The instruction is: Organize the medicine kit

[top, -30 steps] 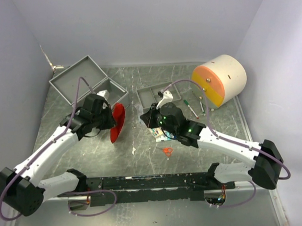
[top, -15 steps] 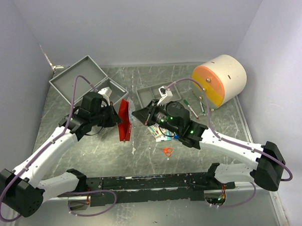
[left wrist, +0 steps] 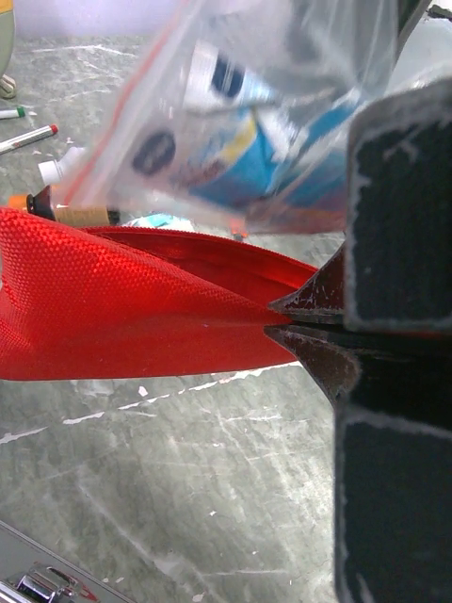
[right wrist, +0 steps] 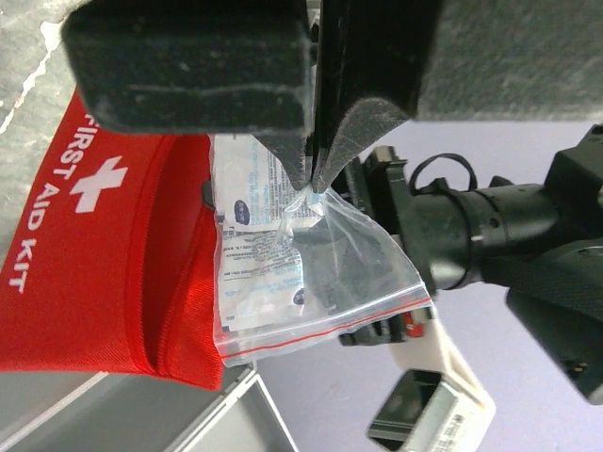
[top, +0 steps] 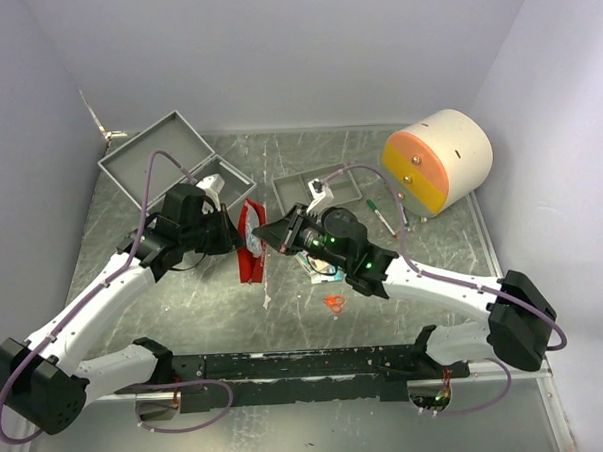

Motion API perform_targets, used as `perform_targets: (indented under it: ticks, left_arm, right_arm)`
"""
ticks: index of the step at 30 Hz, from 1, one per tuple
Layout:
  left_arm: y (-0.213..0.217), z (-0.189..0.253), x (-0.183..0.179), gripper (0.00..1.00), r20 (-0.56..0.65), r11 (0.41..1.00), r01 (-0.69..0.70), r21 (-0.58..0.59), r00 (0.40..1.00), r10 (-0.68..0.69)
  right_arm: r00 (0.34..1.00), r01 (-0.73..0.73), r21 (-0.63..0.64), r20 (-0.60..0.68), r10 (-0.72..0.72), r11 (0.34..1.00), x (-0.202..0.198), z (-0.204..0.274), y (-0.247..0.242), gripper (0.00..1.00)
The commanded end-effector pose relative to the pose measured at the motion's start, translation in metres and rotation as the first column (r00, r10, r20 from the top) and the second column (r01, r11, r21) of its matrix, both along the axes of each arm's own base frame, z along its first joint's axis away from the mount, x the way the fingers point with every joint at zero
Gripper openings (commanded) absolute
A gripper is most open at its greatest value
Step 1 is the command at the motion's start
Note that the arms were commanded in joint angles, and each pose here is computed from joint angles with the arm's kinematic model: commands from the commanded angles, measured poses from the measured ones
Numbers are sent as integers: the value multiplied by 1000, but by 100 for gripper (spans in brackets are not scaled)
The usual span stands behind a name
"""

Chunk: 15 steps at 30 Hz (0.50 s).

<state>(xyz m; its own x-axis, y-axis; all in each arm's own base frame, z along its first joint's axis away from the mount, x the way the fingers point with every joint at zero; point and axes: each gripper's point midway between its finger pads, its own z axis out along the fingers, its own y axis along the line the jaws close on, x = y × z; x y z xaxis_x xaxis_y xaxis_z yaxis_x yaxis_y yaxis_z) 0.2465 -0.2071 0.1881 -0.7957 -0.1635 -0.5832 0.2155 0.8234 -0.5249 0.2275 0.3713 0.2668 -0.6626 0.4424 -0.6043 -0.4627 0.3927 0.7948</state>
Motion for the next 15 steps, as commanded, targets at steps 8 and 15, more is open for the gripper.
perform_targets:
  ticks: [8, 15]
  left_arm:
    - [-10, 19, 0, 7, 11, 998, 26, -58, 1000, -25]
    - [-12, 16, -3, 7, -1, 997, 40, -68, 999, -41]
  right_arm:
    - [978, 100, 115, -192, -77, 988, 13, -25, 1, 0]
    - [944, 184, 134, -299, -138, 974, 21, -34, -2, 0]
